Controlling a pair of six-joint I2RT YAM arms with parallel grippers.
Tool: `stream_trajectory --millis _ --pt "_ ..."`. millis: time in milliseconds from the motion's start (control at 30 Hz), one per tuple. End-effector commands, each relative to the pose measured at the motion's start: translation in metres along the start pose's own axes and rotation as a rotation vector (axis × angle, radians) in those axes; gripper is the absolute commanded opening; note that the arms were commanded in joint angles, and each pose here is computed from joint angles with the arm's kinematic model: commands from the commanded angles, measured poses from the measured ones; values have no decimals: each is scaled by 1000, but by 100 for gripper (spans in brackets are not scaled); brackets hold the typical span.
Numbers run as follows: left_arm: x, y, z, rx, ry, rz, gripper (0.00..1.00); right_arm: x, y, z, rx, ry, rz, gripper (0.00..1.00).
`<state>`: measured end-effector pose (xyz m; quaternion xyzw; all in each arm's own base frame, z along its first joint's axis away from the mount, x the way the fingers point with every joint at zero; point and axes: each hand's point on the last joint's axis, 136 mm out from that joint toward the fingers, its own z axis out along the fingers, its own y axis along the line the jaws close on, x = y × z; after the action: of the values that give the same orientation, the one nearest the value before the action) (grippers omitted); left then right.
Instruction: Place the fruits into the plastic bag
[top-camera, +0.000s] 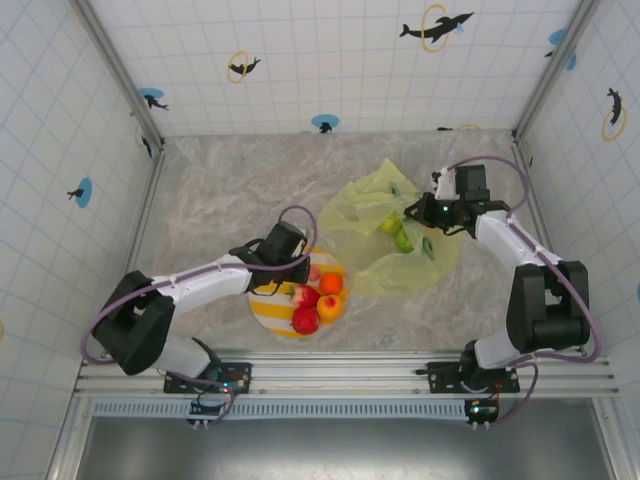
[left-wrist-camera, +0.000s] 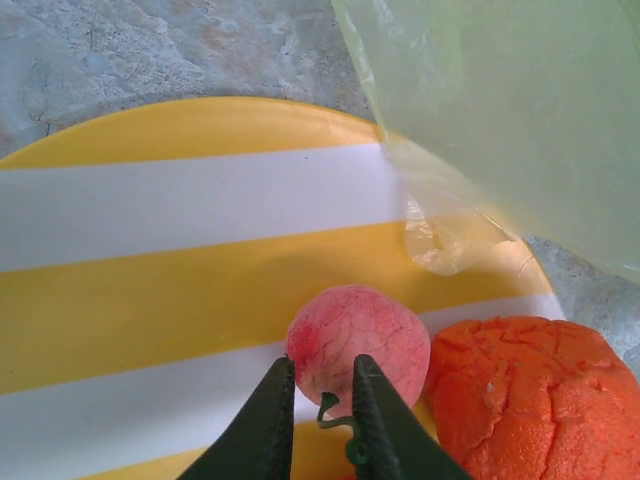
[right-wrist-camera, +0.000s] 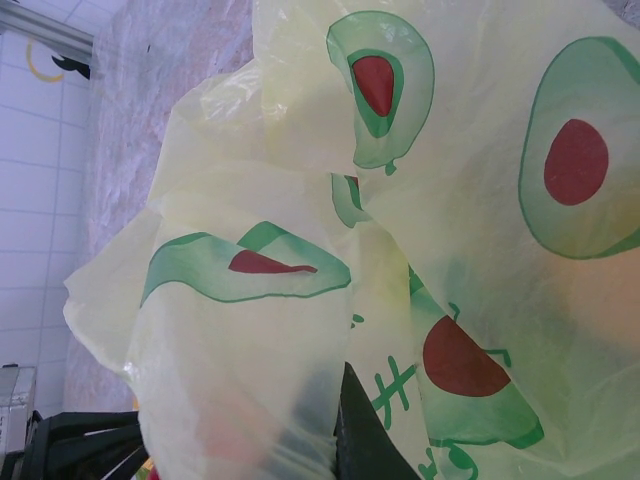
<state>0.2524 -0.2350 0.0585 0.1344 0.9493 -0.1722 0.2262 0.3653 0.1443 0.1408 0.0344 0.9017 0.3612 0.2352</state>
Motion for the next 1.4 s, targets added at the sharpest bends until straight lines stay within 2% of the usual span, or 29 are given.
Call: stream_trajectory --millis 0,167,333,467,900,1367 --pt "-12 6 -5 -51 -50 26 1 -1 0 -3 -2 -10 -12 5" --pt "-31 8 -23 -74 -151 13 0 -2 0 -4 -2 -14 -15 5" --pt "-54 -34 -47 123 -268 33 0 -3 1 -4 -2 -14 -14 5" --pt "-63 -69 -48 209 -296 90 0 -3 1 -4 -5 -15 -15 5" --pt "-88 -148 1 356 -233 187 0 0 5 -7 -11 -17 -20 5" --pt "-65 -212 58 512 -112 223 0 -2 7 -7 -16 -19 -19 5"
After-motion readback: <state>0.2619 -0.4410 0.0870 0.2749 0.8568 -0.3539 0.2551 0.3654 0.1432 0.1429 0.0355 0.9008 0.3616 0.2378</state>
